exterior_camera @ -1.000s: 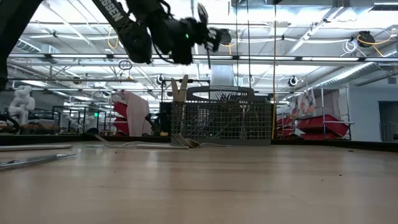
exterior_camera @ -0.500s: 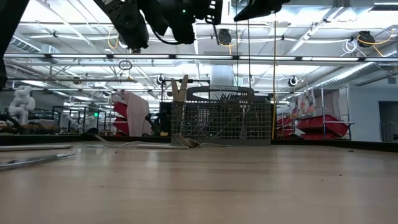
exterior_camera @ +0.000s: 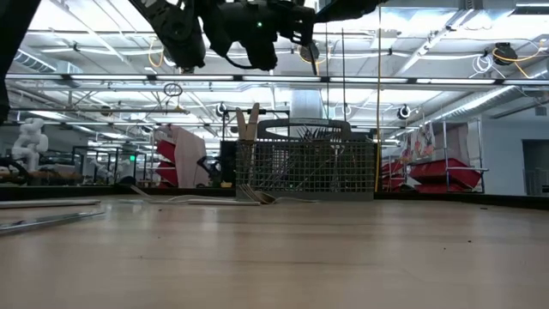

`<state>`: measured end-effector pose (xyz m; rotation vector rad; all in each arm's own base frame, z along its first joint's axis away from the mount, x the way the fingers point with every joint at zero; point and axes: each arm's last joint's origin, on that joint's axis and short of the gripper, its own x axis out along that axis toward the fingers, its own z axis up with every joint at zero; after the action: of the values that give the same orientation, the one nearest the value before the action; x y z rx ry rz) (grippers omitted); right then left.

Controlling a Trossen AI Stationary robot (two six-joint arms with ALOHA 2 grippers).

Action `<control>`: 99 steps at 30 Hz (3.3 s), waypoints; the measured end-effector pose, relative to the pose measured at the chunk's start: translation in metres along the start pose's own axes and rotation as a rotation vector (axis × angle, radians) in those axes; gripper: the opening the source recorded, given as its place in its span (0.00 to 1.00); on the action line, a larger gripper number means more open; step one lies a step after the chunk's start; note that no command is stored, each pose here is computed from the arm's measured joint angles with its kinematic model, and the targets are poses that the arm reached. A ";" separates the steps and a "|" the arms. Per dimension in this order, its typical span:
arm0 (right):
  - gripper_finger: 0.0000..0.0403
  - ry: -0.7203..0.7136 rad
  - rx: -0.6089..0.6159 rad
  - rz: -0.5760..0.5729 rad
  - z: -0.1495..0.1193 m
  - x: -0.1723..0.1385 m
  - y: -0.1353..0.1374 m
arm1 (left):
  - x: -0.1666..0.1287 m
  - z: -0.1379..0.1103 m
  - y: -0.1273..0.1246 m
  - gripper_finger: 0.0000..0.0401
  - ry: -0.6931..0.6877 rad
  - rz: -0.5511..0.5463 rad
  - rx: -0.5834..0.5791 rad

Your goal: Sort silverware

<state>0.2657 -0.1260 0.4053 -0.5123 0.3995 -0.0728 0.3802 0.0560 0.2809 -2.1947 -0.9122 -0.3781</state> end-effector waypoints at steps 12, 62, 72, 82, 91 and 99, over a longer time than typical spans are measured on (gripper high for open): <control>0.47 0.033 0.038 0.061 -0.013 0.035 0.003 | 0.001 0.001 -0.001 0.02 0.015 0.009 0.002; 0.00 -0.061 0.236 -0.298 -0.016 -0.007 -0.049 | 0.025 0.019 -0.093 0.10 0.587 -0.136 0.839; 0.00 -0.129 0.365 -0.287 -0.025 0.023 -0.056 | 0.021 0.007 -0.165 0.09 1.007 0.015 1.467; 0.00 -0.090 0.482 -0.318 -0.039 0.075 -0.045 | -0.022 0.005 -0.197 0.09 0.500 0.687 2.200; 0.00 -0.066 0.558 -0.433 -0.058 0.124 -0.034 | -0.048 -0.002 -0.214 0.09 0.182 0.899 2.318; 0.00 0.003 0.609 -0.531 -0.079 0.152 -0.014 | -0.072 0.005 -0.209 0.09 0.177 0.883 2.306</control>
<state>0.3753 -0.2002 0.2961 -0.0030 0.2167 -0.6864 0.1815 0.1264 0.3475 -0.1456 0.1355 0.6678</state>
